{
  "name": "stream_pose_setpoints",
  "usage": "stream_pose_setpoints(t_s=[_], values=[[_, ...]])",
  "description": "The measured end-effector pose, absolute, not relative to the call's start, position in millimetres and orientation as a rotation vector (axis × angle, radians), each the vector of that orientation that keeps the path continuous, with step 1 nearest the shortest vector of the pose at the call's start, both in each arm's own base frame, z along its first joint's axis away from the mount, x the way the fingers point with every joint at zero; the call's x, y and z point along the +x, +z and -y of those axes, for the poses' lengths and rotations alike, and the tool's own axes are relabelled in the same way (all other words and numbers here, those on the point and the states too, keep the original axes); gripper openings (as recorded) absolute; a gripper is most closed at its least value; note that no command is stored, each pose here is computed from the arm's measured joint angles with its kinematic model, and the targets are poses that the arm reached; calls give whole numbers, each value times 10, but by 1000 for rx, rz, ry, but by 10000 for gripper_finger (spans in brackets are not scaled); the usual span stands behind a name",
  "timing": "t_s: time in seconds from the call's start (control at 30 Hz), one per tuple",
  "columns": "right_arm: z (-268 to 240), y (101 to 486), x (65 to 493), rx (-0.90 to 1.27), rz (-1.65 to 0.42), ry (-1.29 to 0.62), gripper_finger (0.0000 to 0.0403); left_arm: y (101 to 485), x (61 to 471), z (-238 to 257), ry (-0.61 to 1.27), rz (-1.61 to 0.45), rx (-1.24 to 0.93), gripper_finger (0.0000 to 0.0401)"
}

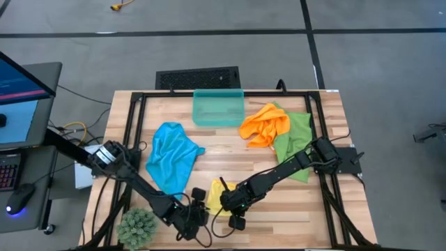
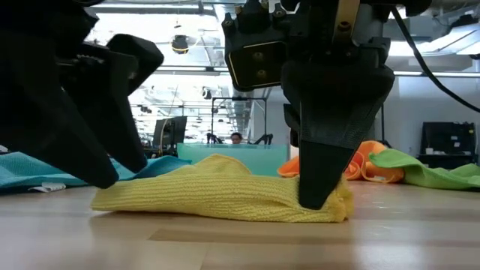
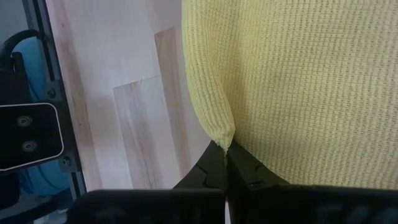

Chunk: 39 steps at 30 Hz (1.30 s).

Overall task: Roll microfiber towels into tight, uniform cylinder then place into a basket
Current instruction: Roll the yellow microfiber towel

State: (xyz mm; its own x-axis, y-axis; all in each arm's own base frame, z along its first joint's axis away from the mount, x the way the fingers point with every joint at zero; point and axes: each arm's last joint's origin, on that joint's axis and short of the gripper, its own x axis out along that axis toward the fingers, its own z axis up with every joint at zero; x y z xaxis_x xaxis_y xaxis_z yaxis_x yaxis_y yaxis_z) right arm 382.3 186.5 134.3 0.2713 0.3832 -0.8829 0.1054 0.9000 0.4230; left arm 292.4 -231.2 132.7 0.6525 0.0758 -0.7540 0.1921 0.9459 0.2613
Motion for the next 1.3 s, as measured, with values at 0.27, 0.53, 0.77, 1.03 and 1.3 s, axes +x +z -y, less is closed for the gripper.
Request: stream_pose_setpoints(t_s=[0.27,0.53,0.77,1.03,1.3], values=[[-1864,1343,3824,442,-1294,197,9,1253,2986,2269,-96,-897,303,197],[-1867,1343,3822,441,-1295,197,9,1083,3027,2256,-30,-916,271,184],[-1907,1344,3800,412,-1297,231,9,1084,3022,2260,-28,-925,226,61],[-2084,1370,3736,373,-1291,363,10,1255,3021,2276,-82,-951,-60,14],[-2295,1454,3718,433,-1238,552,11,1585,3039,2231,-107,-997,-491,15]])
